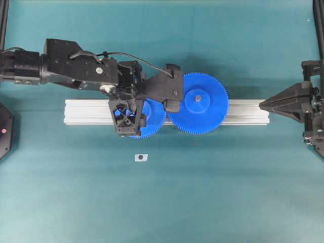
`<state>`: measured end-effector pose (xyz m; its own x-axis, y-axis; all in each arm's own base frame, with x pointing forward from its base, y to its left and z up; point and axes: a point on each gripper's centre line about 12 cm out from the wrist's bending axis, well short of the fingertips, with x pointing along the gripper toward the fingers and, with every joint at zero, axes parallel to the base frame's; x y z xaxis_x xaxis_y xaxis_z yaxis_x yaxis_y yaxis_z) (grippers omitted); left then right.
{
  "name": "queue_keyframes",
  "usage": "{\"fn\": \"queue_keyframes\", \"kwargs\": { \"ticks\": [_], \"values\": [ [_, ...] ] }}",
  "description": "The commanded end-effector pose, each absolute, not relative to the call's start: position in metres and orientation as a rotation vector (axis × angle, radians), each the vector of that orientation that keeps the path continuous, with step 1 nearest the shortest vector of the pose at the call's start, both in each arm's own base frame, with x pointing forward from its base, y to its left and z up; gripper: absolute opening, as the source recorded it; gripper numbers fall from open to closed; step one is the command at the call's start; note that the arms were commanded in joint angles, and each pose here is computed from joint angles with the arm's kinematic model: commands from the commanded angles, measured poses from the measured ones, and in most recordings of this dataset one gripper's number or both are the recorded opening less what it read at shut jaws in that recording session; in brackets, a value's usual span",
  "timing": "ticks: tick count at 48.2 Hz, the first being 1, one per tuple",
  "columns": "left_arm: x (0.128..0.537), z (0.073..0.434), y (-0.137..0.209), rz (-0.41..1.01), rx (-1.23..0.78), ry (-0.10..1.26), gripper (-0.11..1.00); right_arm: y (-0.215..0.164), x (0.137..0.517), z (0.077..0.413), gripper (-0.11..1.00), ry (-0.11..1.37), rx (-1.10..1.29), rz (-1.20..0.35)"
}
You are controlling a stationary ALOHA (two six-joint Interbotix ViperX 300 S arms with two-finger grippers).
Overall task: Insert the small gear onto the shaft.
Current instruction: 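Align the gear's hole with the shaft and lower it on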
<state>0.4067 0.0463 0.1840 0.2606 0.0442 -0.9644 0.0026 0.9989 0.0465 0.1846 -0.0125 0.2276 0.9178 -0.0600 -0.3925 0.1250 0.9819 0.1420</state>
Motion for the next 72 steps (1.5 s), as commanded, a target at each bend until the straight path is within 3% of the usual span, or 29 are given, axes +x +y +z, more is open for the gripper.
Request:
{"fn": "queue_keyframes", "kwargs": {
  "ticks": [1,50,56,72],
  "values": [
    [0.4106,0.2054,0.0550,0.049,0.043,1.252,0.70,-0.0129,0.1867,0.2313,0.02,0.388,0.178,-0.099],
    [0.4096,0.2028,0.0544,0.051,0.027,1.326,0.71,-0.0129,0.1863,0.2300,0.02,0.391,0.178,-0.099],
    [0.4101,0.2033,0.0545,0.051,0.027,1.323,0.76,-0.0129,0.1863,0.2300,0.02,0.391,0.178,-0.099],
    [0.4109,0.2050,0.0501,0.043,0.032,1.326,0.77,-0.0131,0.1858,0.2291,0.02,0.392,0.179,-0.101]
  ]
}}
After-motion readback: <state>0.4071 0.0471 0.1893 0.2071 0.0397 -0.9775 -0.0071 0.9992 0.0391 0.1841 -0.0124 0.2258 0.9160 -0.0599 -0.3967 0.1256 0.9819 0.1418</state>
